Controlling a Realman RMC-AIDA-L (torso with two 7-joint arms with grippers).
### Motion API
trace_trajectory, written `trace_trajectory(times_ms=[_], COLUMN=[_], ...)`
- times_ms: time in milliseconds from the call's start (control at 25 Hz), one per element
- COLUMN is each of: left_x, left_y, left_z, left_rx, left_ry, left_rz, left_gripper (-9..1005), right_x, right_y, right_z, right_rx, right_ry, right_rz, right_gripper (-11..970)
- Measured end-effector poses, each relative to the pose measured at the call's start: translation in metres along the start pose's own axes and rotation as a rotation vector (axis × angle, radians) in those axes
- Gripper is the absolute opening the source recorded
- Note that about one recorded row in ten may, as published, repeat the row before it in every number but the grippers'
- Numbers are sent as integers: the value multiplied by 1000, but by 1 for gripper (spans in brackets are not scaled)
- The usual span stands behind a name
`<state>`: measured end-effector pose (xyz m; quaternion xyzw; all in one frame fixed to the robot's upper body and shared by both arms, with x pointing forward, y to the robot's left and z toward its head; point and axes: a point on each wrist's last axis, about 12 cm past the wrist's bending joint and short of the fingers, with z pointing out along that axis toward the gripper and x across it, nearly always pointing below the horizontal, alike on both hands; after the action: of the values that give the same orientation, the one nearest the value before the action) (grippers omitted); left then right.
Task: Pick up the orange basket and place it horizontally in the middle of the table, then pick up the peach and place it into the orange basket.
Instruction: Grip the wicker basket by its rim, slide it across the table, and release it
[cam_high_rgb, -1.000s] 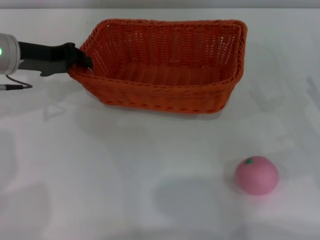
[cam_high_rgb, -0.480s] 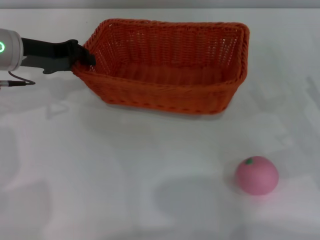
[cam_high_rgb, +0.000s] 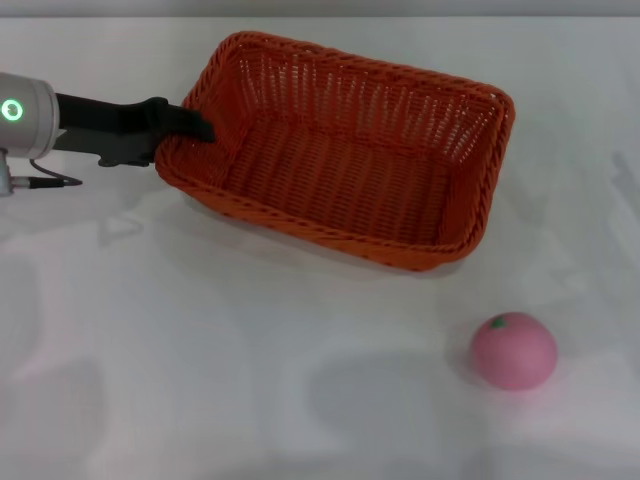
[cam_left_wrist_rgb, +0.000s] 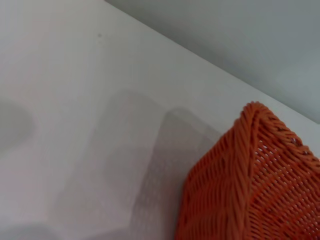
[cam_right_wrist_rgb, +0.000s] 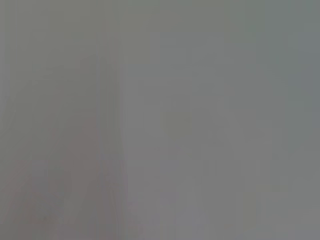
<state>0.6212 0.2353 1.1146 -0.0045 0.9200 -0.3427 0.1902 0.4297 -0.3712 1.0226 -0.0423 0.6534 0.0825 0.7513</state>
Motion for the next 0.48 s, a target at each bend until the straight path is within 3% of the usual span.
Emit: trace_trajectory(times_ms=[160,480], left_x=[2,7], left_y=[-3,-13], left_z=[2,10], left_rx=[7,43], left_ry=[18,60], left_rz=[15,61], left_gripper=[609,686], right_x=[0,-1], right_y=[0,-1], right_z=[0,0], right_rx=[-1,-2], right_ry=[0,1], right_rz=[-2,-8], right_gripper=[801,798])
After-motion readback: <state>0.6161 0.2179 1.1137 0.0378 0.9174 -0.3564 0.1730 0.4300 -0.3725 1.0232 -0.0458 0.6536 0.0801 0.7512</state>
